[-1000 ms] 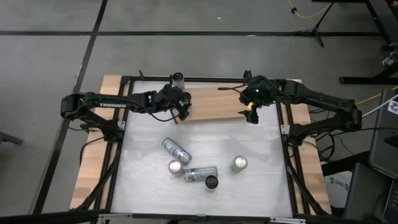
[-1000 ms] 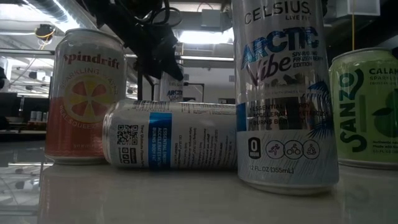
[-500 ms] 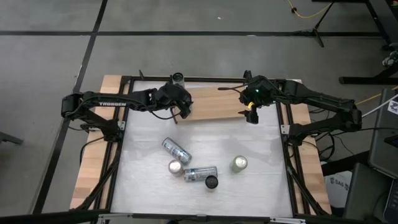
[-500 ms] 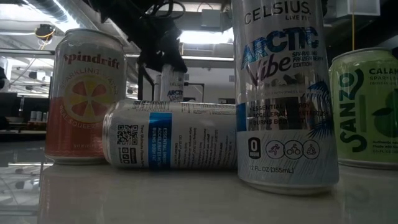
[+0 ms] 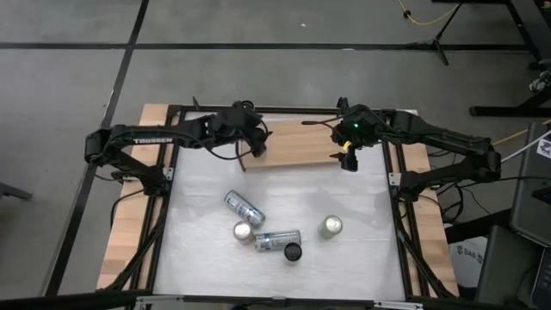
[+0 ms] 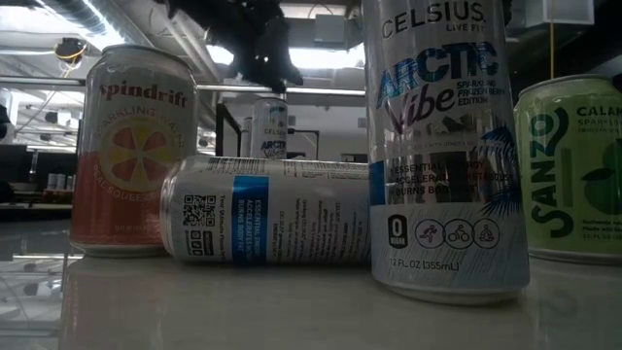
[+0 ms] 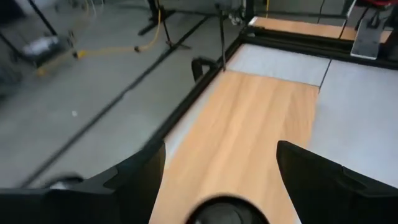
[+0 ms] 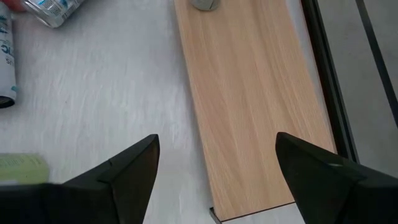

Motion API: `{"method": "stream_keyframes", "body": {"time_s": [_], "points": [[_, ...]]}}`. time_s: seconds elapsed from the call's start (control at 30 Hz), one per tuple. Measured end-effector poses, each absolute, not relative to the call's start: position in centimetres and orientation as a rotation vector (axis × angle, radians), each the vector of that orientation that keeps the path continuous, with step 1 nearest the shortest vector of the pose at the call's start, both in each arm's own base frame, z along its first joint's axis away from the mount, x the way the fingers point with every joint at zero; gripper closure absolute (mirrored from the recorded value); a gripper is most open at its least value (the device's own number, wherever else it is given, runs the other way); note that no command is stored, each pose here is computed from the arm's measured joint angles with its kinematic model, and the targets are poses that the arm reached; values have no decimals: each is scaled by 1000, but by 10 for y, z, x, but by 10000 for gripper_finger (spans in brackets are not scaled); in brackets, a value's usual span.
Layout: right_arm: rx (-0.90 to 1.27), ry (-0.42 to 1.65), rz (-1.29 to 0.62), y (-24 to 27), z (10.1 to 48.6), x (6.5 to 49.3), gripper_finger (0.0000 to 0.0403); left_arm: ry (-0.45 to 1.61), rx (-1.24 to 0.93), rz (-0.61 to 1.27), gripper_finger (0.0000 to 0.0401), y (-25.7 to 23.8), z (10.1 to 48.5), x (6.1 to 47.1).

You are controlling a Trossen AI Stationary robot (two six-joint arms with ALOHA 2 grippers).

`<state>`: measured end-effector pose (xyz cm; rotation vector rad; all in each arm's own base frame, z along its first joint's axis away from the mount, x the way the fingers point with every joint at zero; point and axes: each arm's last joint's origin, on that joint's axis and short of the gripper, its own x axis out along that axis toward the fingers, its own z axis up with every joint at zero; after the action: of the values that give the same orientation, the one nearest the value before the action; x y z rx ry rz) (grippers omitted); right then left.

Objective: Place canned beverage on shelf
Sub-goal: Adjust the white-blue soda can on the shelf

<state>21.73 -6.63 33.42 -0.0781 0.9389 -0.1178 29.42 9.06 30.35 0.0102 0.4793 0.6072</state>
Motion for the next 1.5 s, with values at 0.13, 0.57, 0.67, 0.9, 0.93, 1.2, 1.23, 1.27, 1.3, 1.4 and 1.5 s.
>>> {"method": "stream_keyframes", "body": {"time_s": [0.13, 0.57, 0.67, 0.9, 0.93, 1.2, 1.23, 1.27, 1.3, 1.4, 1.5], "points": [[-78, 939, -118, -66, 334, 217, 91, 458, 63, 665, 103, 96, 316, 294], [-78, 939, -118, -66, 334, 217, 91, 400, -53, 927, 103, 153, 333, 269], [-78, 939, -118, -66, 334, 217, 91, 436, -115, 973, 103, 161, 327, 261], [-79, 937, -118, -66, 334, 217, 91, 510, -225, 1034, 103, 169, 317, 250], [-79, 937, -118, -66, 334, 217, 91, 510, -242, 1031, 103, 170, 316, 250], [-79, 936, -118, -66, 334, 217, 91, 538, -321, 1005, 103, 181, 301, 255], [-79, 936, -118, -66, 334, 218, 91, 546, -322, 1003, 103, 182, 299, 257], [-79, 936, -118, -66, 334, 218, 91, 553, -324, 1001, 103, 182, 297, 258], [-79, 936, -118, -66, 334, 218, 91, 558, -325, 1001, 103, 183, 296, 259], [-79, 936, -118, -66, 334, 218, 91, 567, -327, 999, 103, 184, 293, 260], [-79, 936, -118, -66, 334, 217, 91, 567, -328, 999, 103, 184, 292, 261]]}}
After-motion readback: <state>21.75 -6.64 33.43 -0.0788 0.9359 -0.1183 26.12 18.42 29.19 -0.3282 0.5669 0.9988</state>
